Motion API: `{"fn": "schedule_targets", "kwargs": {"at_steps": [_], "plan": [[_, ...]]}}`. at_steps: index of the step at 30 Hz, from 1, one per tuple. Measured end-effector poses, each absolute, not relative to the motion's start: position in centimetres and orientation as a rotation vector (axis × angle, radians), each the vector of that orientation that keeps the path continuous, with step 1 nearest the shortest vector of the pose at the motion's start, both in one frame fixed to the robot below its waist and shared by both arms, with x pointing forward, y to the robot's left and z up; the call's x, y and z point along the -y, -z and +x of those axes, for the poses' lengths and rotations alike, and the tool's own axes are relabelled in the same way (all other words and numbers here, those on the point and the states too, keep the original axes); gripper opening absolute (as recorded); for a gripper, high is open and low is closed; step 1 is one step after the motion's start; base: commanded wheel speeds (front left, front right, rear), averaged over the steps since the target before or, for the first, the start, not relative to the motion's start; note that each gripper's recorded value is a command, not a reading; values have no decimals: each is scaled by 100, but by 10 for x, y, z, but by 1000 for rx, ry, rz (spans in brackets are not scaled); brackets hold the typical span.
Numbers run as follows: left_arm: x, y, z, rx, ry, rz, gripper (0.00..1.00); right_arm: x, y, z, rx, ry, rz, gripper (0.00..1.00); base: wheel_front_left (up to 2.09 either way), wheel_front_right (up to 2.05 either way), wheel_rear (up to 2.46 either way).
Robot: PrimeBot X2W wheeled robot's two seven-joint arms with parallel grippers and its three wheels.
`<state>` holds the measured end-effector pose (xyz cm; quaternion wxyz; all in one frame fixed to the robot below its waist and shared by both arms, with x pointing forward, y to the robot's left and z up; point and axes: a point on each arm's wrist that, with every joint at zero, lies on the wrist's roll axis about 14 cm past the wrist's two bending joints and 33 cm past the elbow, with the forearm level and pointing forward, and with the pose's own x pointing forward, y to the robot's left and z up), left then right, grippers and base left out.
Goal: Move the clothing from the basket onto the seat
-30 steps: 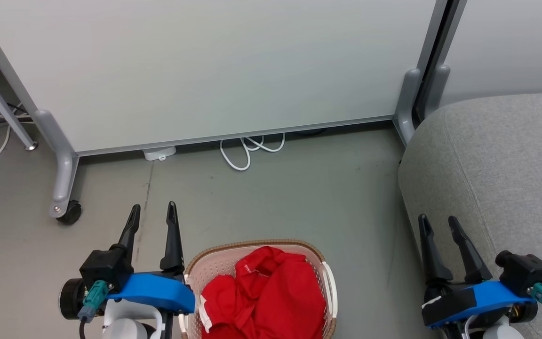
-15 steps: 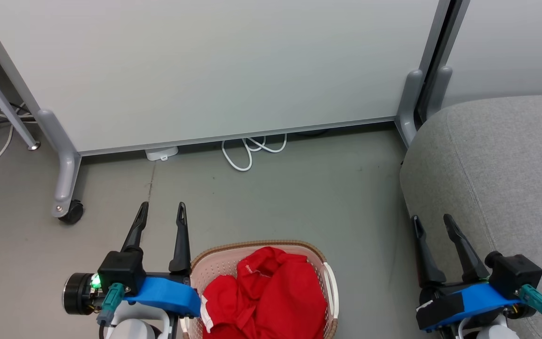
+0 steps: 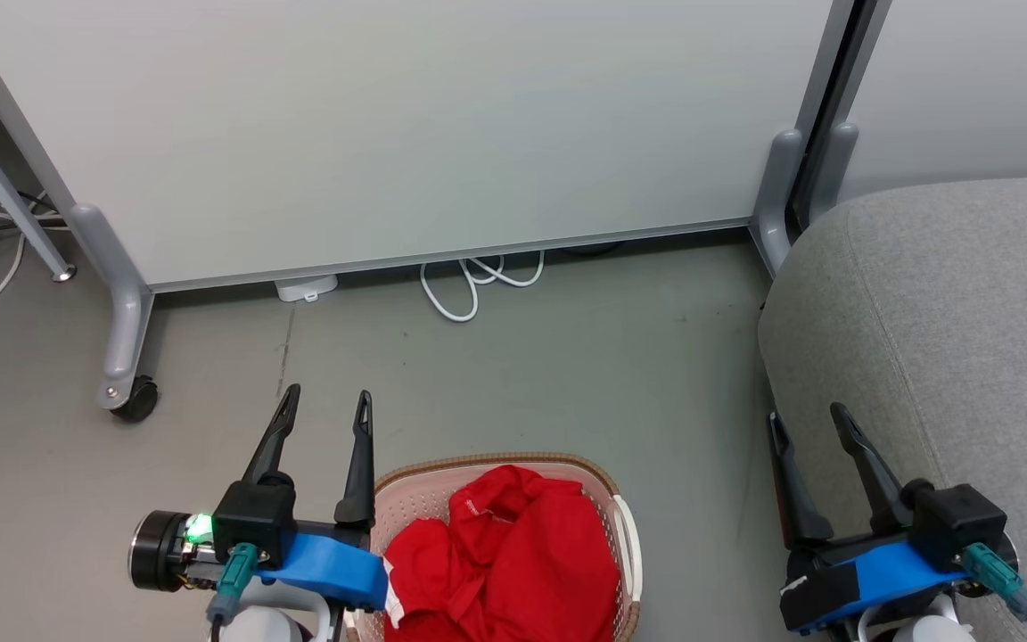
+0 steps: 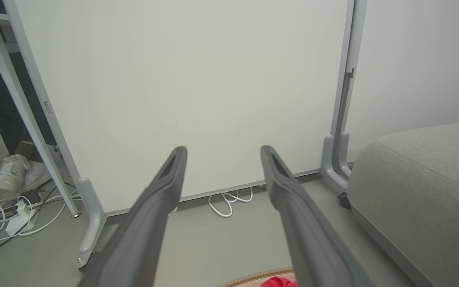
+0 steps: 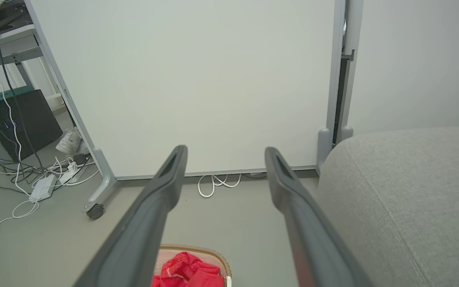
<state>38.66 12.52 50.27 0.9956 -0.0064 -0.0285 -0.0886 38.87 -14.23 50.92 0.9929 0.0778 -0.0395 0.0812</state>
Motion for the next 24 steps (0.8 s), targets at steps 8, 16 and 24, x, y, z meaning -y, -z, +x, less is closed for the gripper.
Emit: {"fn": "schedule_targets", "kwargs": {"at_steps": [8, 16, 24], "plan": [[-125, -498, 386, 42, 183, -29, 100, 142, -508, 388, 78, -166, 145, 100, 0, 0, 0], [-124, -495, 385, 34, 185, -34, 100, 141, -507, 389, 75, -167, 145, 100, 0, 0, 0], [-108, -492, 399, 21, 256, -11, 100, 141, -505, 395, 69, -167, 144, 100, 0, 0, 0]]}}
